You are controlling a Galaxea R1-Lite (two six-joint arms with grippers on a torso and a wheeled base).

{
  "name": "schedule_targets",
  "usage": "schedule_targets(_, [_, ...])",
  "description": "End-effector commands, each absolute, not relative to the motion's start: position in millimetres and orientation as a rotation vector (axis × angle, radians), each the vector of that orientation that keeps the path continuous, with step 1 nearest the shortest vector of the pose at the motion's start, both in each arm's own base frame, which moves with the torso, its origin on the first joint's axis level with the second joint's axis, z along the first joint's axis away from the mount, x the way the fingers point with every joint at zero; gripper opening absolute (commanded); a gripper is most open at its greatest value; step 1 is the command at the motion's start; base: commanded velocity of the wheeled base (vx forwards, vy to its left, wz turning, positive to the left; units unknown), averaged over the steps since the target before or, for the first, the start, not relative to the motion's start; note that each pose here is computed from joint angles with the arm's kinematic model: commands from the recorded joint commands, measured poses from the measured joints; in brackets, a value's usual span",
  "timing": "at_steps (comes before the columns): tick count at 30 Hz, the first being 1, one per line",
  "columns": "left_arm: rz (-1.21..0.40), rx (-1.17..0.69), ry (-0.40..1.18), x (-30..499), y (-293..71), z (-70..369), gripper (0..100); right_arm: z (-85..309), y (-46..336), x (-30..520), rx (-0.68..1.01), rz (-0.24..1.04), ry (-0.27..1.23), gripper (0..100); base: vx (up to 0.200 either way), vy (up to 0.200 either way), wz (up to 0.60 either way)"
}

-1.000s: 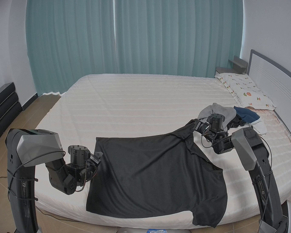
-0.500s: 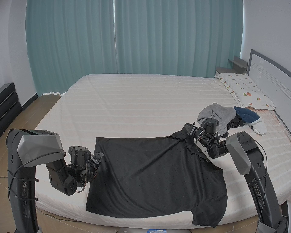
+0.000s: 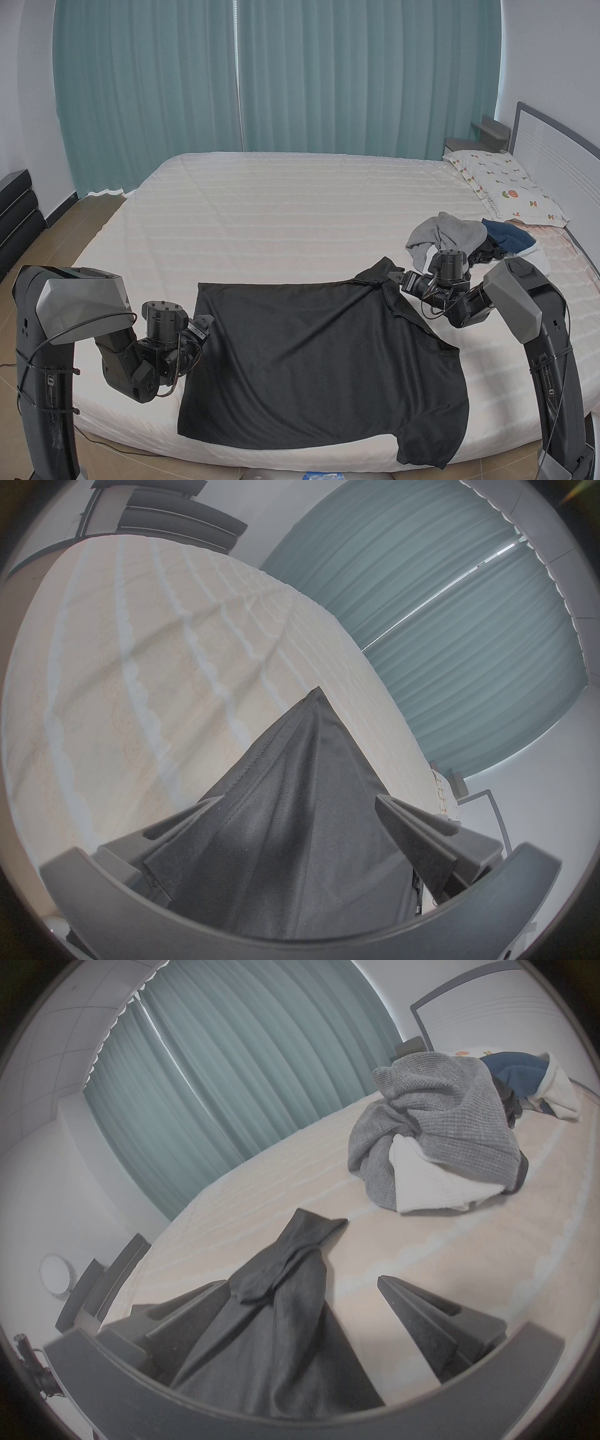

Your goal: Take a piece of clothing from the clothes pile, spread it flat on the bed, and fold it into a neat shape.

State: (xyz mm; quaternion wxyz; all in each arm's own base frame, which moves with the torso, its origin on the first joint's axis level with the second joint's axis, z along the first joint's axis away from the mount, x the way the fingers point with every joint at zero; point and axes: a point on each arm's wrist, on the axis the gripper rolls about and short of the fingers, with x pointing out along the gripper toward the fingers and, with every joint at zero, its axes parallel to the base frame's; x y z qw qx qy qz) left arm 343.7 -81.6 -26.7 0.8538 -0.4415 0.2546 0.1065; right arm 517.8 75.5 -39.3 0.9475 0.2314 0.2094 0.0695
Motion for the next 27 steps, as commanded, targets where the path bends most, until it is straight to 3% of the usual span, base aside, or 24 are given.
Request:
schedule_targets(1, [0.225,-0.928,0.537,344,-82,-28,100,-7,68,495,0.432,0.196,0.456,100,0.0,0.0,0.0])
schedule_targets(15, [0.226,-0.926,0.538,344,-82,-28,100,-41,78,479,0.136,0.273,0.532,100,0.0,0.0,0.0])
schedule_targets(27, [0.224,-0.924,0.539,343,-82,-28,100,-68,74,479,-0.001,0.23,0.561,100,0.0,0.0,0.0])
